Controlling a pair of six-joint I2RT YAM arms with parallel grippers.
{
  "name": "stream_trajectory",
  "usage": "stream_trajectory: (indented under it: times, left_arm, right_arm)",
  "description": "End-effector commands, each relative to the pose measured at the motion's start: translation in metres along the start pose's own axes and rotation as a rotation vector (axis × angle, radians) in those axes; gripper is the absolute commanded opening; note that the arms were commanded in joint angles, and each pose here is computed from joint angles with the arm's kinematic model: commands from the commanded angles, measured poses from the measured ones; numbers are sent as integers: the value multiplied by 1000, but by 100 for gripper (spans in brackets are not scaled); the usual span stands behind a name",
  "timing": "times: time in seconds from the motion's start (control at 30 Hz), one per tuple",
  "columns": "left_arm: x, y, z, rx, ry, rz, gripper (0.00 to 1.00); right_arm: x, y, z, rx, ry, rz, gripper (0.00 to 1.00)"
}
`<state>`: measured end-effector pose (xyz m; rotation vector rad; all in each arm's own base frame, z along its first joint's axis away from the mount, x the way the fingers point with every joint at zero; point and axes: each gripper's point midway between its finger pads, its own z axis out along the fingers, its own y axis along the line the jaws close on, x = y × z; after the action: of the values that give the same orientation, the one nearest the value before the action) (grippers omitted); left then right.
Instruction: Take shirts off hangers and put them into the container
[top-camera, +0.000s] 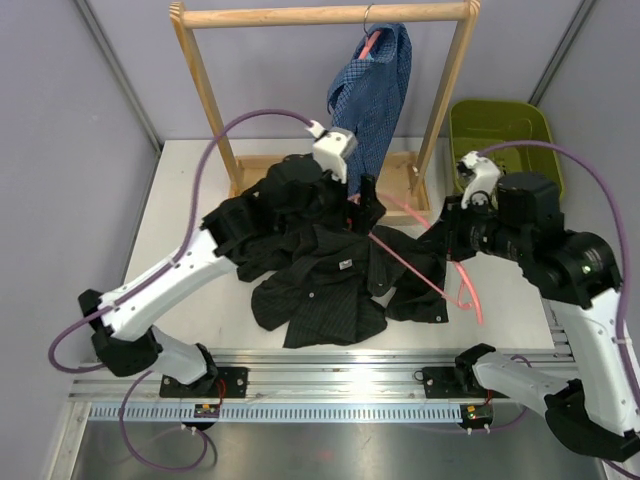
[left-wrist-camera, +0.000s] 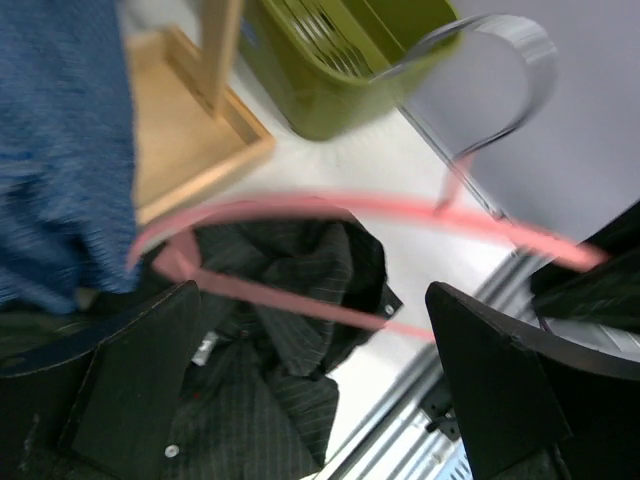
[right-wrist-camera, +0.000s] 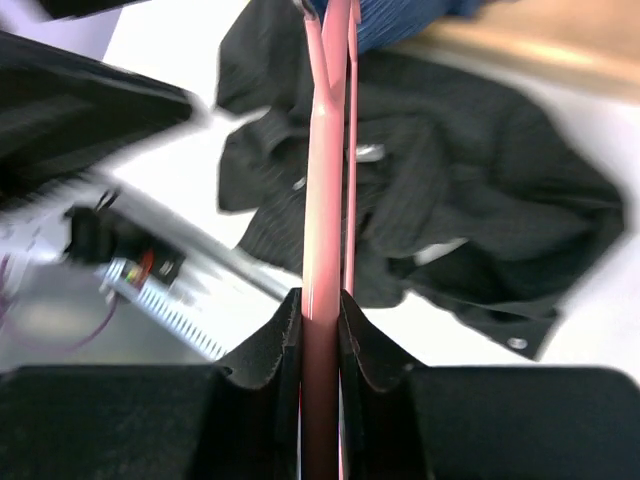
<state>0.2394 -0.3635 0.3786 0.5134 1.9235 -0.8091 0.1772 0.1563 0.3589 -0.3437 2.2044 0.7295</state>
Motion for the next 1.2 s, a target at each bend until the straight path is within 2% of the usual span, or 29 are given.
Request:
stream_trajectory:
  times: [0.0, 0.2, 0.53, 0.87, 1.17]
  left_arm:
    - [-49, 27, -58, -132, -213, -6, 99]
    - [-58, 52, -105, -225, -291, -8, 99]
    - [-28, 74, -108, -297, -253, -25, 99]
    - [-6, 82, -114, -301, -235, -61, 99]
    - [11, 88, -115, -309, -216, -70, 99]
  right_arm:
    - [-27, -23, -50, 197, -198, -17, 0]
    - [-35, -41, -53, 311, -218, 0, 0]
    - [-72, -64, -12, 424, -254, -17, 0]
    - [-139, -82, 34, 541, -300, -78, 0]
    - [-216, -71, 31, 576, -429, -140, 0]
